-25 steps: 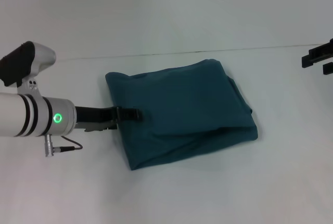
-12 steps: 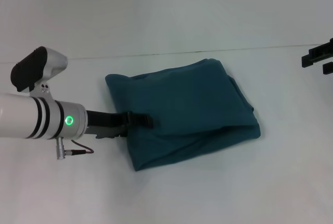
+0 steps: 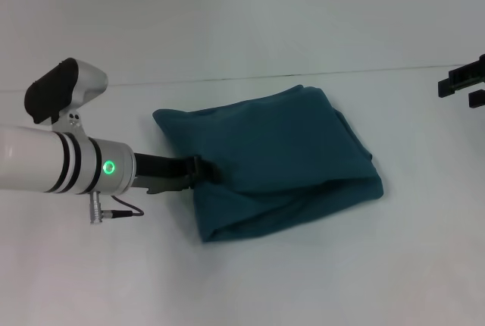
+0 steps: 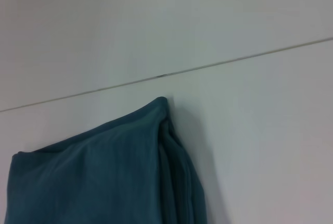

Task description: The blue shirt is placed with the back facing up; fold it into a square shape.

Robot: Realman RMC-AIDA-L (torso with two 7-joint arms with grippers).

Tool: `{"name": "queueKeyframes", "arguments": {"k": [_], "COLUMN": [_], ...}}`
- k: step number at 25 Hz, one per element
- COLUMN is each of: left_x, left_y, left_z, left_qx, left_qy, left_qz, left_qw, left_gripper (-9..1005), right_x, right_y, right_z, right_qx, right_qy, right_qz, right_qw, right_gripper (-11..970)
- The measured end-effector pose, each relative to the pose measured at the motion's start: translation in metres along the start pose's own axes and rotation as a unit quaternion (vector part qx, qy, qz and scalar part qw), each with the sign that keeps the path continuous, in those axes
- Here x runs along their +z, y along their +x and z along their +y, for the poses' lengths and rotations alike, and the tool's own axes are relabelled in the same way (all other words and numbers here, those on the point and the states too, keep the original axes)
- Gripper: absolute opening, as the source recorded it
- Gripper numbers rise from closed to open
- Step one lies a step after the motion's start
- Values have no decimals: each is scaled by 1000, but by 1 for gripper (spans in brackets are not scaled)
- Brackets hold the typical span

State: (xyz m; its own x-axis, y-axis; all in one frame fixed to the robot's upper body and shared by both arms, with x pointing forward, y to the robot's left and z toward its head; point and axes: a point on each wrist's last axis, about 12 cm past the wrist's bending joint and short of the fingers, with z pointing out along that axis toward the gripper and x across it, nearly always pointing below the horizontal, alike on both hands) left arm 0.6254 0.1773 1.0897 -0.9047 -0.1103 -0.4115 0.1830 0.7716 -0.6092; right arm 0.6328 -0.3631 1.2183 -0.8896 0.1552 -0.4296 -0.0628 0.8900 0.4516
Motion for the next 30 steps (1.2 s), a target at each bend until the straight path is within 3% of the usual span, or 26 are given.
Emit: {"name": "queueKeyframes", "arguments": {"k": [4,8,14,15,17,19,30], "left_x": [-2,-17,-51,-51,-67,-69,-68], "left_y": [0,3,12,12,10,9,7], "left_z": [-5,-4,17,17,36,40,45], "left_qx": [9,18,9,9,-1,-2,21], "left_qy": [9,28,34,34,33,35,13], "left_qz": [9,26,31,31,16,11,17], "left_qw": [1000,999,999,999,999,999,1000], "left_gripper": [503,357,181,171,150,130,118], "right_x": [0,0,2,2,3,3,4], "right_y": [0,1,3,3,3,3,1], "right_z": [0,0,-1,-1,-1,0,2], "right_qx": [0,1,5,6,6,5,3], "right_qy": [-1,-2,-5,-5,-7,-9,-12], "right_qz": [0,1,5,6,7,6,3], "right_qw": [1000,1000,1000,1000,1000,1000,1000], "right_gripper": [706,706,706,706,706,705,705]}}
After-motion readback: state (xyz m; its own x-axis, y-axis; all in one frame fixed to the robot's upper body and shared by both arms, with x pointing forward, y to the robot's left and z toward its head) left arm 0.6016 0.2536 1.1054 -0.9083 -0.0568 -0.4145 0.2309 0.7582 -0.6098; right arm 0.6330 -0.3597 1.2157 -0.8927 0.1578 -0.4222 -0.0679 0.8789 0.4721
